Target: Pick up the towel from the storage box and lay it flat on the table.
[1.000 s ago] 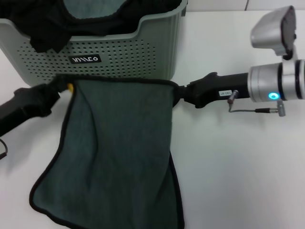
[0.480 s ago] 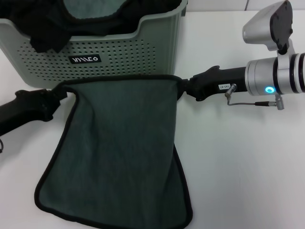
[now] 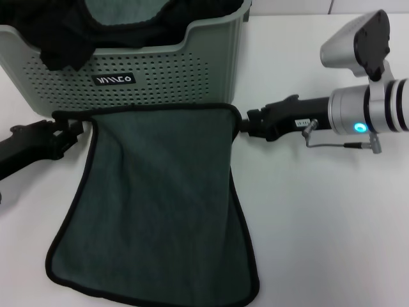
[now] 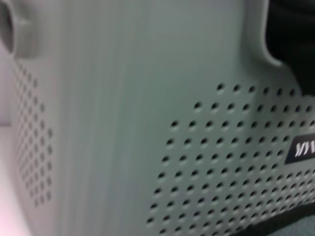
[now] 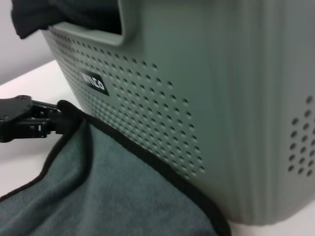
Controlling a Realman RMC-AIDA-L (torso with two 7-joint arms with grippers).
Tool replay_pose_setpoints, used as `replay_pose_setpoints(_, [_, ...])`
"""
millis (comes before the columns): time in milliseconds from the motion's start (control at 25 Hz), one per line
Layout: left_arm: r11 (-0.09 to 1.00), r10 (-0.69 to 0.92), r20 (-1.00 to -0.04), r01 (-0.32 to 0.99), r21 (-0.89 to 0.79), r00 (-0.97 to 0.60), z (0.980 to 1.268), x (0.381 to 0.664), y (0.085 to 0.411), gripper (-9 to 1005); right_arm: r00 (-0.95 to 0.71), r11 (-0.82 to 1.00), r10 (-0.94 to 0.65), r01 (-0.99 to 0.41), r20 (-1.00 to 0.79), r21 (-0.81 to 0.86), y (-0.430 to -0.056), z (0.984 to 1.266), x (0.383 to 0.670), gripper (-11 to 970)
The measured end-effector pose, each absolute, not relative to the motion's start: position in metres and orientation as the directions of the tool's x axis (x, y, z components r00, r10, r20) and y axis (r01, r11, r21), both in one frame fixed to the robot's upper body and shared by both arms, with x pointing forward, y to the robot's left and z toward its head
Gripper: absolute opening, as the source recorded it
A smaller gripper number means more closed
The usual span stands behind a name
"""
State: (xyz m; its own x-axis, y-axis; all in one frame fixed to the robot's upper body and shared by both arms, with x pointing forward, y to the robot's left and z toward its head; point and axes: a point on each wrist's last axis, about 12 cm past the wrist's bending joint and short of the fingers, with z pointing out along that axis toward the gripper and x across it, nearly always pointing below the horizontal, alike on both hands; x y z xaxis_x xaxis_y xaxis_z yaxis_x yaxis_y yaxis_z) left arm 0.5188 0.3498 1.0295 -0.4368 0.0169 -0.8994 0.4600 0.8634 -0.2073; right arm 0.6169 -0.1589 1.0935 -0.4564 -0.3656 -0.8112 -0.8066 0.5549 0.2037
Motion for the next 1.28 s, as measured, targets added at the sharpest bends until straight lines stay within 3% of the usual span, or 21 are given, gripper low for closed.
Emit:
replay_pose_setpoints(280, [0.875,-0.005,-0.890,0.429,-0.225,-0.456,1.023,0.500,0.360,326,-0.443,0.564,-0.326,-0.800,-0.835,0.204,-0.176,1.095,0.602,369])
replay_pose_setpoints(520, [0.839,-0.101,-0.932,0.474,-0.267,-0.347,1.039,0.471,0.370,564,-0.304,0.490,-0.306,-0.863,-0.902,0.125,-0.196,1.114,0.575,584])
replay_pose_setpoints(600, [0.773,-0.126,-0.955,0.577,-0.265,-0.269,1.049,0.459,0.363,763,-0.239,0.391,-0.318,-0.915,-0.918,0.102,-0.197,1.119,0.562,637])
replay_pose_setpoints(760, [0.586,-0.164,-0.975,0.781,-0.218,-0.149,1.068,0.443,0.339,760,-0.090,0.133,-0.333,-0.990,-0.938,0.048,-0.193,1.128,0.537,744])
replay_pose_setpoints(960, [0.333,-0.203,-0.975,0.930,-0.157,-0.092,1.087,0.440,0.312,757,0.102,-0.119,-0.249,-0.990,-0.963,-0.074,-0.197,1.146,0.510,888])
replay_pose_setpoints(1080, [0.193,-0.197,-0.975,0.972,-0.137,-0.099,1.091,0.445,0.291,757,0.174,-0.143,-0.176,-0.978,-0.969,-0.150,-0.199,1.151,0.504,888])
replay_pose_setpoints(1280, [0.113,-0.181,-0.979,0.986,-0.120,-0.098,1.095,0.455,0.276,757,0.231,-0.125,-0.126,-0.968,-0.965,-0.216,-0.203,1.150,0.498,888])
